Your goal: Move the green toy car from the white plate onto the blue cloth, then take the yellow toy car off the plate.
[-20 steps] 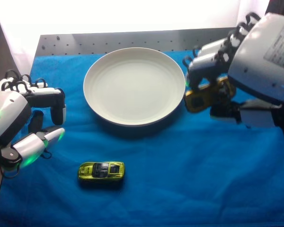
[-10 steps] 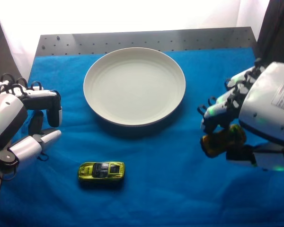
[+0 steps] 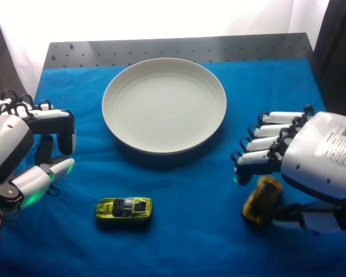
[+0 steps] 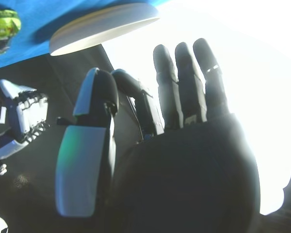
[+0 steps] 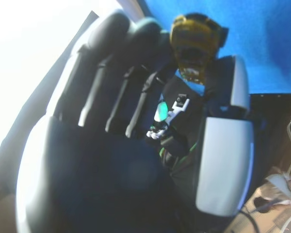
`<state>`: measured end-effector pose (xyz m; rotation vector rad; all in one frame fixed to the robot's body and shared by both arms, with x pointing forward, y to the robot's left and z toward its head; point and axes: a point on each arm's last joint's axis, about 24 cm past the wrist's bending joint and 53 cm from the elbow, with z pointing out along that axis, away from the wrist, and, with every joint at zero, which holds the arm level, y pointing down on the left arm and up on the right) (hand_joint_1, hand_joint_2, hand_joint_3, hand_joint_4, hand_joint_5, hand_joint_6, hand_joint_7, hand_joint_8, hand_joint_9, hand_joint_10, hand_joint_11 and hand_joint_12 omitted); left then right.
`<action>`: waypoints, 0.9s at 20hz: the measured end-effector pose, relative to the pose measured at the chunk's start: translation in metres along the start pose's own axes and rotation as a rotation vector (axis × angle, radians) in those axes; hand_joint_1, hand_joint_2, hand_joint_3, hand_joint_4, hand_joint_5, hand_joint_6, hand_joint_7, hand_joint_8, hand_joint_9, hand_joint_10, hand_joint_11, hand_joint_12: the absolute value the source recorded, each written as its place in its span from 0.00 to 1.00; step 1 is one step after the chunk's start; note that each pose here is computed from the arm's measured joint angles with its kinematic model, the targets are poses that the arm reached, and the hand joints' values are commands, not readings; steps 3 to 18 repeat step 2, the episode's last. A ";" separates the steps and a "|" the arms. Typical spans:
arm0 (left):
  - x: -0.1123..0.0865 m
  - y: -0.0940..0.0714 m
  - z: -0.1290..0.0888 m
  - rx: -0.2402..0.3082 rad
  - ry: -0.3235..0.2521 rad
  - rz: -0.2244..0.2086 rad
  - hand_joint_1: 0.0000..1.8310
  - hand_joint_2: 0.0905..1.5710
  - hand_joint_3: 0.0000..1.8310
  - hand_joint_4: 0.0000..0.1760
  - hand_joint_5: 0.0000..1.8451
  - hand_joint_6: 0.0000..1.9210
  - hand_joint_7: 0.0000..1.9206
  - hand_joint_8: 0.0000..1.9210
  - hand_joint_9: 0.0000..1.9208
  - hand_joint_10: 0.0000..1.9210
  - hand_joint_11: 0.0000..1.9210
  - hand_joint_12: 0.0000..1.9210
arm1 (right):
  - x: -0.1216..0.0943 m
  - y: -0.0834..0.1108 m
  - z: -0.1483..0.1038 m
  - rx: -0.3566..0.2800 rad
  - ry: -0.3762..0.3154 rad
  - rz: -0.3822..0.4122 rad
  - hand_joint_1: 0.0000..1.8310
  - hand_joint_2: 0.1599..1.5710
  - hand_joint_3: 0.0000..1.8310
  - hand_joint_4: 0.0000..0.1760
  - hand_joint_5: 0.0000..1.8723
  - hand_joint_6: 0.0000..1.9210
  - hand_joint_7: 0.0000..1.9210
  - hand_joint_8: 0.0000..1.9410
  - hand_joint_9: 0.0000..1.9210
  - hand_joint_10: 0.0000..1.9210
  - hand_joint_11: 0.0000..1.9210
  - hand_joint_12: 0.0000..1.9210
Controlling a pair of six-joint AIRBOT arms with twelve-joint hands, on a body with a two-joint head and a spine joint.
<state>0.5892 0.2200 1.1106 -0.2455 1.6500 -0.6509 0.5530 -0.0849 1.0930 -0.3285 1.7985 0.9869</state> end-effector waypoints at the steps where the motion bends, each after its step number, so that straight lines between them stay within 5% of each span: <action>1: 0.000 0.000 0.000 0.002 0.000 0.001 0.43 0.83 0.00 1.00 0.32 0.81 0.28 0.00 0.17 0.06 0.00 0.50 | -0.002 -0.001 0.000 0.003 -0.006 0.005 0.56 0.47 0.00 0.00 0.23 0.19 0.17 0.32 0.08 0.60 0.03 0.88; 18: 0.000 -0.001 0.000 0.004 0.001 0.002 0.44 0.83 0.00 1.00 0.32 0.81 0.27 0.00 0.17 0.06 0.00 0.50 | -0.003 -0.001 0.000 0.003 -0.013 0.007 0.55 0.46 0.00 0.00 0.23 0.15 0.16 0.31 0.07 0.57 0.01 0.86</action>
